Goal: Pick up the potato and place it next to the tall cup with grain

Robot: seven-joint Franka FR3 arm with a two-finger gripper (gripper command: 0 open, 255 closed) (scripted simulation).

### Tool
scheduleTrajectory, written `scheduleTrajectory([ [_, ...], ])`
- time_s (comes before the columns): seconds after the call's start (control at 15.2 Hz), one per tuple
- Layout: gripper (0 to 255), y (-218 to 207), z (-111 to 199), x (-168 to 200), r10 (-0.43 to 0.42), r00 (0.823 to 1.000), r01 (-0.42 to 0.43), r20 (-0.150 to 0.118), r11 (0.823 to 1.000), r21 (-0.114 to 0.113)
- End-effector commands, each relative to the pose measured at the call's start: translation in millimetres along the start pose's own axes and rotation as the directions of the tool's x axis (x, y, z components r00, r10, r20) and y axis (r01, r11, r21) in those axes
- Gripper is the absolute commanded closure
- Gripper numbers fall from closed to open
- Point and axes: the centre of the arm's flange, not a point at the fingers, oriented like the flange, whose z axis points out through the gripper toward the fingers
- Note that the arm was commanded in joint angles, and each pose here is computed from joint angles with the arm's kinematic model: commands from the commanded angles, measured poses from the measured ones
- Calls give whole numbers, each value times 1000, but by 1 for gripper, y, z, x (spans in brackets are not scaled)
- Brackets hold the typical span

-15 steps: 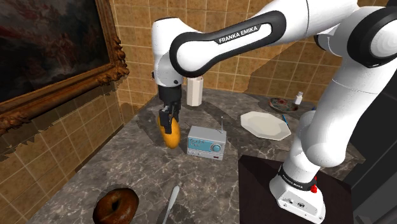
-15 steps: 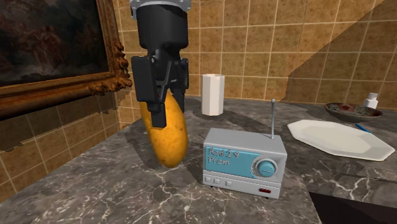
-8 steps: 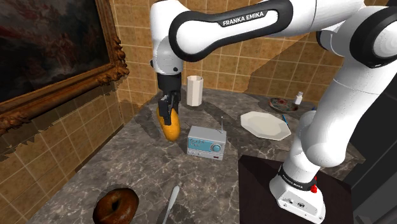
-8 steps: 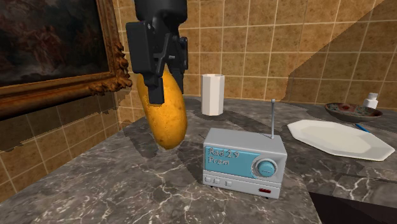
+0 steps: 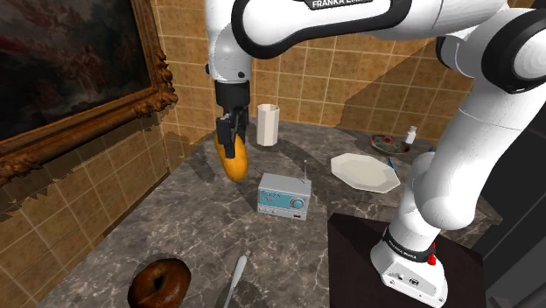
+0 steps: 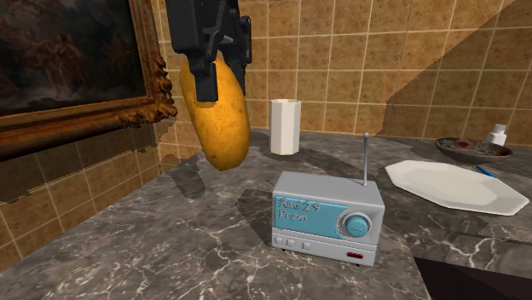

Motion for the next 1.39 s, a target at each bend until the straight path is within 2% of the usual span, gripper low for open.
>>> scheduleTrajectory([
  [0.0, 255, -1, -12, -1, 0, 1000, 0, 0, 1000, 0],
  [0.33, 255, -3, -35, -2, 0, 1000, 0, 0, 1000, 0],
  [1.32, 255, 190, -48, 43, 0, 1000, 0, 0, 1000, 0],
])
